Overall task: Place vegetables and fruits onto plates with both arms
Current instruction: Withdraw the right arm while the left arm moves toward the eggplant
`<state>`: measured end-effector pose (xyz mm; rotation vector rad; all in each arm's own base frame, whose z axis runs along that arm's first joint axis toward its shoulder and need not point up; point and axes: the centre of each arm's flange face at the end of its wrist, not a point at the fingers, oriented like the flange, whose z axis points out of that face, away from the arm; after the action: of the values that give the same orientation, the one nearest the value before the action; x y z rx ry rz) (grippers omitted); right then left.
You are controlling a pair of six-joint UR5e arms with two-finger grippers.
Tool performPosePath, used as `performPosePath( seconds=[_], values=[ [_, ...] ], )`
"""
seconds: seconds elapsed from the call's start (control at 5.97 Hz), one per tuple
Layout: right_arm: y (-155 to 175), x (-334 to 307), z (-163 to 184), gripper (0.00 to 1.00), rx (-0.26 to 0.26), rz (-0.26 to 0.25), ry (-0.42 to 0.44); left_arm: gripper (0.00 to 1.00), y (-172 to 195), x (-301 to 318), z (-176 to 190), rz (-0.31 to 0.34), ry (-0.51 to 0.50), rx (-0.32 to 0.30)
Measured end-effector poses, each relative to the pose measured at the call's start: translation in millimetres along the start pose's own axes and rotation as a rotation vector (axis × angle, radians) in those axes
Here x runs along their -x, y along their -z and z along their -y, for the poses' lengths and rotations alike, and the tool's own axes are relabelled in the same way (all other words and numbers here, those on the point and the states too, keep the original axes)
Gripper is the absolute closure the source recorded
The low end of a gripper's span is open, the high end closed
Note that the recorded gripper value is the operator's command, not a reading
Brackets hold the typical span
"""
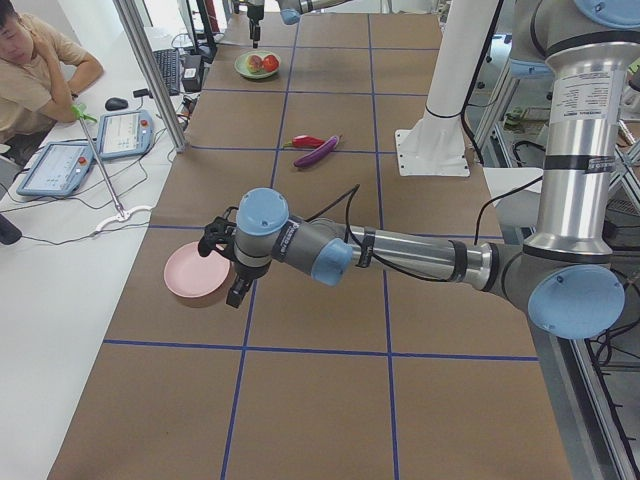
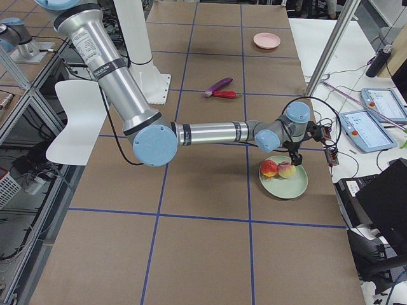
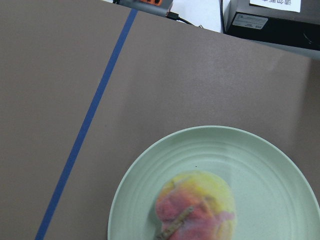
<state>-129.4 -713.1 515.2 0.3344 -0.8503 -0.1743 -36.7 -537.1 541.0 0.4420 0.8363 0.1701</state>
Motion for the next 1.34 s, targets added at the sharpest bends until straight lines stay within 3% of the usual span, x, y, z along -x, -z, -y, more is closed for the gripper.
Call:
performPosePath(
  seconds=[0.34, 0.67, 0.84, 1.01, 1.34],
  values=[
    [47, -37, -64, 0.01, -0.017, 0.034, -0.053, 0.00, -24, -36, 36, 0.024, 0.057, -0.023],
    [70, -62, -150, 0.01, 0.051, 0.029, -0.132, 0.00, -63, -88, 68, 0.048, 0.086, 0.031],
    [86, -69, -176, 0.01, 0.091, 0.010, -0.136, 0.00, -80, -123, 91, 0.058, 0.121, 0.091],
    [107, -74, -188, 0.00, 0.118, -0.017, -0.130, 0.00, -92, -160, 110, 0.057, 0.144, 0.151],
    [130, -66, -192, 0.00, 0.142, -0.066, -0.121, 0.00, -110, -214, 109, 0.016, 0.113, 0.187]
  ],
)
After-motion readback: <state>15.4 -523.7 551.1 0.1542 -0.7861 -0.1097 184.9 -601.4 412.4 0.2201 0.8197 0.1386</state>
